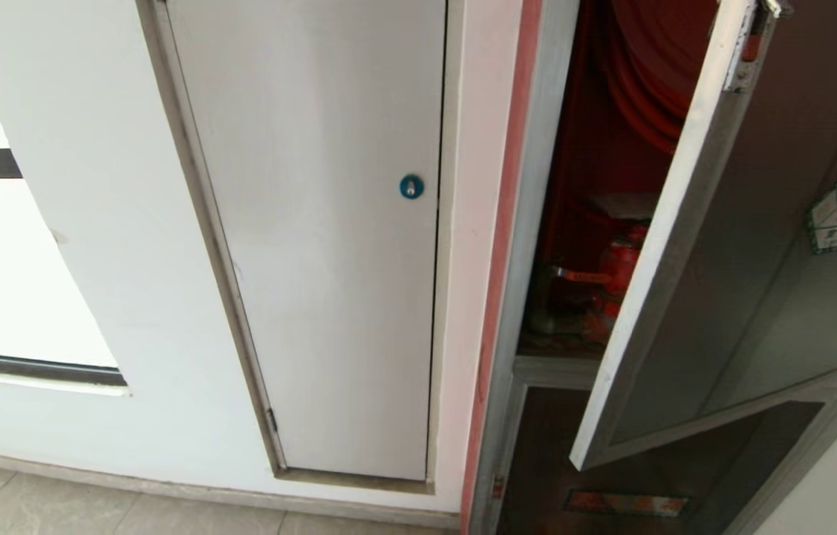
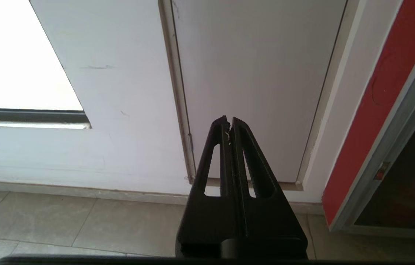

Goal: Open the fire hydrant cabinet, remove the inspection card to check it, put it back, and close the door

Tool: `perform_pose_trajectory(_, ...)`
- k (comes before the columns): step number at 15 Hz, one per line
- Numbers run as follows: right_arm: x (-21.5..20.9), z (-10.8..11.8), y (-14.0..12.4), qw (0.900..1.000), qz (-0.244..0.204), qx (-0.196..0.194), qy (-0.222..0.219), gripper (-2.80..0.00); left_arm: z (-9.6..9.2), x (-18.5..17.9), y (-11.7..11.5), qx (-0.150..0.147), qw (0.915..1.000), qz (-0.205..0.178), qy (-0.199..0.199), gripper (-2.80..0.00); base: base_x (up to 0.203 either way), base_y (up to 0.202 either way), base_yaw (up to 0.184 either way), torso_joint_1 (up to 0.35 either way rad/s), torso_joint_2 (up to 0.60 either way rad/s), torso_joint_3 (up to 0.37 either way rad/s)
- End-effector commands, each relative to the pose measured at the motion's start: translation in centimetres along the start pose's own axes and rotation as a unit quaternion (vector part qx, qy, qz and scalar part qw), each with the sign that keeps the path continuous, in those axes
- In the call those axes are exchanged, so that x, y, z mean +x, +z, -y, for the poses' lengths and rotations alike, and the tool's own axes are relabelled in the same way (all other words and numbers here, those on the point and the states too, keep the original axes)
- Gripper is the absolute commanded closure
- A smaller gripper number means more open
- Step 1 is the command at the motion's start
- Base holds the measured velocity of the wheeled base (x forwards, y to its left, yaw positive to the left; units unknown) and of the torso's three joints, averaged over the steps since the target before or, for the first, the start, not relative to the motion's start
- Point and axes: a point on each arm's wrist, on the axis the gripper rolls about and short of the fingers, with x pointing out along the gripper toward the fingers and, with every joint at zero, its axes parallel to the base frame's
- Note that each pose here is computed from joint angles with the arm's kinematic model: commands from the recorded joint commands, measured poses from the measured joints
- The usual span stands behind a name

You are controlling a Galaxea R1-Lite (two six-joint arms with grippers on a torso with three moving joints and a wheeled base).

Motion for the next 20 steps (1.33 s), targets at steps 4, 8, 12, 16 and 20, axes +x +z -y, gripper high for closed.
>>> perform_pose_trajectory(4,0.01,0.00,-0.04,1.000,-0.001,0.000,0.000,0.00,0.00,0.05,-0.16,0.000,1.0000,-0.004,-0.001,0.00,-0.195,0.000,0.001,0.003,0.00,0.003)
perform_pose_trajectory(8,0.00,0.00,0.00,1.000,0.000,-0.001,0.000,0.00,0.00,0.05,-0.17,-0.003,1.0000,-0.003,-0.001,0.00,-0.194,0.000,0.002,0.003,0.00,0.001)
perform_pose_trajectory(12,0.00,0.00,0.00,1.000,0.000,0.000,0.000,0.00,0.00,0.04,-0.17,-0.002,1.0000,-0.003,0.000,0.00,-0.196,0.000,0.003,0.004,0.00,0.003)
perform_pose_trajectory(16,0.00,0.00,0.00,1.000,0.000,0.000,0.000,0.00,0.00,0.05,-0.16,-0.002,1.0000,-0.004,0.000,0.00,-0.179,0.000,0.001,0.003,0.00,0.004)
perform_pose_trajectory(20,0.00,0.00,0.00,1.000,0.000,0.000,0.000,0.00,0.00,0.05,-0.16,-0.003,1.0000,-0.003,0.001,0.00,0.000,0.000,0.000,0.000,0.00,0.000)
